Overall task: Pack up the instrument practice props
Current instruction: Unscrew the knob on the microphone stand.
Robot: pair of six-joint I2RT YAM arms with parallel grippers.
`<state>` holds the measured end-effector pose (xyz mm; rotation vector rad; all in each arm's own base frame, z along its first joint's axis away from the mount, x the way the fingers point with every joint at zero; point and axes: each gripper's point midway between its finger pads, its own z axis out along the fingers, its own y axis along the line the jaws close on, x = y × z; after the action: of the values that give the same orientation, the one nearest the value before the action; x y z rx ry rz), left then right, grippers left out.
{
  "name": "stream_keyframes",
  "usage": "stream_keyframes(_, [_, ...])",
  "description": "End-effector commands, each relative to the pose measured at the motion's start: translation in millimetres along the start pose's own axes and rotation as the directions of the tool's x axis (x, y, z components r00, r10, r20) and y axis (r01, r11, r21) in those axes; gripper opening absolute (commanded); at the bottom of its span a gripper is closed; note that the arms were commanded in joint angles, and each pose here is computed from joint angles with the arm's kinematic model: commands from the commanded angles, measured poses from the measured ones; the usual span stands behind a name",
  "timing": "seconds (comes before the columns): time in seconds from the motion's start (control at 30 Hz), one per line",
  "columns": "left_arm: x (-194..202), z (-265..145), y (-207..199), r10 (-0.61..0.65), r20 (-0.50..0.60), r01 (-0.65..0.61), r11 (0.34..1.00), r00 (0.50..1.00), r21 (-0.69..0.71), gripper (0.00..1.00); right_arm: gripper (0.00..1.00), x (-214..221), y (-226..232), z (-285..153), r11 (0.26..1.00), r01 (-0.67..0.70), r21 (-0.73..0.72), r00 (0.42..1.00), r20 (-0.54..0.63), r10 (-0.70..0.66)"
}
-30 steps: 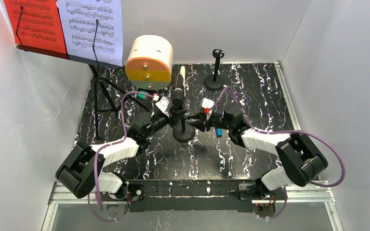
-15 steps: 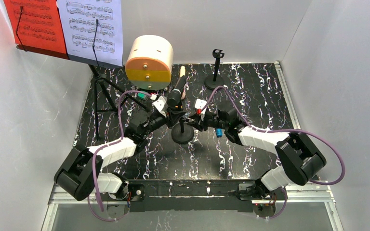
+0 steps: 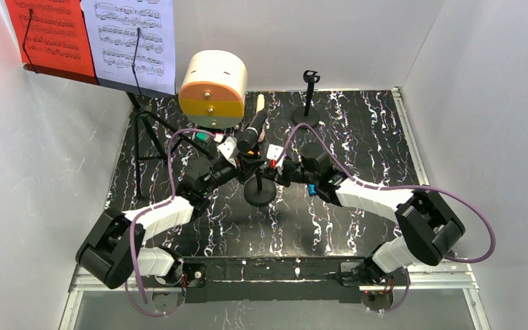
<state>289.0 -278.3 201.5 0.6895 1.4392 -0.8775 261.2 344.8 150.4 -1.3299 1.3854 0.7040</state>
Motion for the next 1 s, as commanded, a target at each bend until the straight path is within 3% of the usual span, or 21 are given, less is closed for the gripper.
stream_keyframes(0.0, [3, -3, -3, -0.067, -0.056, 0.067, 0.998, 0.996, -0.011, 0.00, 0.01, -11, -3, 5, 0.994, 0.104, 0.024, 0.994, -0.043, -0.103])
stream_keyframes(0.13, [7, -6, 3, -0.082, -0.094, 0.077, 0.995, 0.992, -0.056, 0.00, 0.01, 0, -2, 6, 0.975, 0.207, 0.083, 0.971, -0.143, -0.194])
stream_keyframes(0.23, [10, -9, 8, -0.093, -0.127, 0.081, 0.992, 0.988, -0.095, 0.00, 0.01, 10, 4, 7, 0.925, 0.359, 0.126, 0.911, -0.263, -0.318])
stream_keyframes(0.3, [12, -10, 12, -0.101, -0.146, 0.084, 0.989, 0.984, -0.118, 0.00, 0.01, 22, 6, 8, 0.865, 0.484, 0.135, 0.835, -0.365, -0.411])
stream_keyframes(0.37, [13, -11, 14, -0.110, -0.163, 0.088, 0.987, 0.981, -0.136, 0.00, 0.01, 32, 9, 8, 0.775, 0.621, 0.120, 0.724, -0.468, -0.507])
stream_keyframes(0.5, [17, -12, 20, -0.137, -0.188, 0.103, 0.979, 0.973, -0.177, 0.00, 0.01, 27, 13, 9, 0.544, 0.826, 0.144, 0.526, -0.544, -0.654])
stream_keyframes(0.53, [17, -12, 21, -0.142, -0.193, 0.105, 0.977, 0.971, -0.188, 0.00, 0.01, 27, 15, 9, 0.520, 0.841, 0.148, 0.507, -0.550, -0.664])
stream_keyframes(0.7, [19, -15, 24, -0.153, -0.204, 0.109, 0.971, 0.967, -0.213, 0.00, 0.01, 19, 22, 13, 0.467, 0.870, 0.161, 0.474, -0.538, -0.697])
stream_keyframes(0.8, [20, -16, 25, -0.151, -0.203, 0.106, 0.970, 0.967, -0.218, 0.00, 0.01, 18, 25, 15, 0.471, 0.868, 0.159, 0.477, -0.530, -0.701])
stream_keyframes(0.97, [21, -20, 27, -0.135, -0.193, 0.089, 0.970, 0.972, -0.228, 0.00, 0.21, 15, 32, 18, 0.552, 0.814, 0.179, 0.561, -0.485, -0.670])
